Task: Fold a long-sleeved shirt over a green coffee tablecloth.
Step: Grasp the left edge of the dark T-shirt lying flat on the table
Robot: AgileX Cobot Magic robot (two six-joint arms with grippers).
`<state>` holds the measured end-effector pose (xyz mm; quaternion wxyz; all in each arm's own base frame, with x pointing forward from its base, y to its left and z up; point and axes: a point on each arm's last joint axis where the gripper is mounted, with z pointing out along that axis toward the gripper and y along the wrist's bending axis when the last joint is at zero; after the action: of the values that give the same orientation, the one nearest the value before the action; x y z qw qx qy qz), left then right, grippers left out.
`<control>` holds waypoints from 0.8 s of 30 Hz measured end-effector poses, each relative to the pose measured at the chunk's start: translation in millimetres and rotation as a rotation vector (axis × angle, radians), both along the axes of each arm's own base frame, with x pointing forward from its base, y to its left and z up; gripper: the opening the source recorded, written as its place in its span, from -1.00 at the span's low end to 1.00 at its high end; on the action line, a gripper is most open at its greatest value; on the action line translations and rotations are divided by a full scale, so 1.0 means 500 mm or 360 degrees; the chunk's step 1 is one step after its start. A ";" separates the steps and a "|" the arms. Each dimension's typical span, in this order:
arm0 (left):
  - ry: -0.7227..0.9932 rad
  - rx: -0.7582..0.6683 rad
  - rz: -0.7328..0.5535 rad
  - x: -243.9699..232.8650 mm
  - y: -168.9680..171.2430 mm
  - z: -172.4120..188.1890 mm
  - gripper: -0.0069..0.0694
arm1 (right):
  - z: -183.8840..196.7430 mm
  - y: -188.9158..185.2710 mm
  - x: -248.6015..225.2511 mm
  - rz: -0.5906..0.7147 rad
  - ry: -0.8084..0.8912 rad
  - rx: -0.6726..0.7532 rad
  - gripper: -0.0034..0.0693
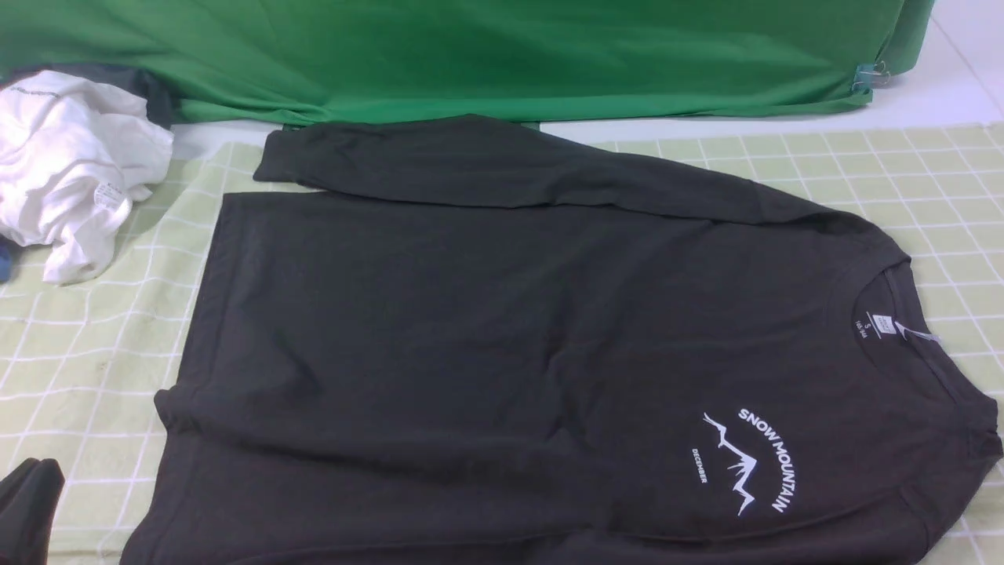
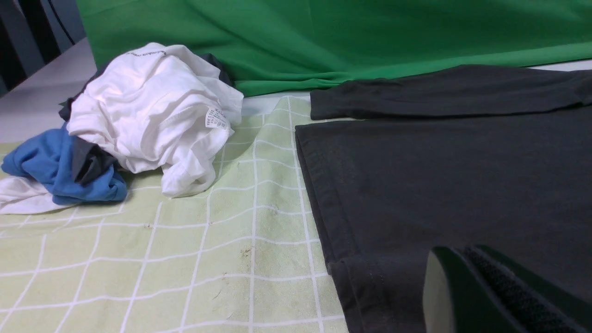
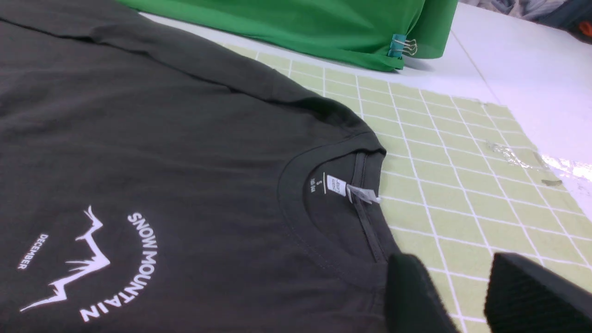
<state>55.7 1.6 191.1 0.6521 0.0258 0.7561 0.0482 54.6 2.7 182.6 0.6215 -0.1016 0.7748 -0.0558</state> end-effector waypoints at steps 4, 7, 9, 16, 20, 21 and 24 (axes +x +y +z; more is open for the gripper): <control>0.0000 0.0000 0.0000 0.000 0.000 0.000 -0.79 | 0.000 0.000 0.000 0.0000 0.0000 0.0000 -0.23; 0.0000 0.0000 0.0000 0.000 0.000 0.000 -0.79 | 0.000 0.000 0.000 0.0000 0.0000 0.0000 -0.23; 0.0000 0.0000 0.0000 0.000 0.000 0.000 -0.79 | 0.000 0.000 0.000 0.0000 0.0000 0.0000 -0.23; -0.0219 -0.0248 0.0015 0.002 -0.001 0.024 -0.79 | 0.000 0.000 0.000 0.0000 0.0000 0.0000 -0.23; -0.0377 -0.0556 0.0044 0.001 0.003 0.040 -0.79 | 0.000 0.000 0.000 0.0000 0.0000 0.0000 -0.23; -0.0405 -0.0604 0.0050 0.001 0.004 0.043 -0.79 | 0.000 0.000 0.000 0.0000 0.0000 0.0000 -0.23; -0.0482 -0.0654 0.0066 0.000 0.007 0.051 -0.79 | 0.000 0.000 0.000 0.0000 0.0000 0.0000 -0.23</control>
<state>55.6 5.3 216.6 0.7484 -0.1302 0.6442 -0.0896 54.6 2.7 182.6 0.6215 -0.1016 0.7748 -0.0558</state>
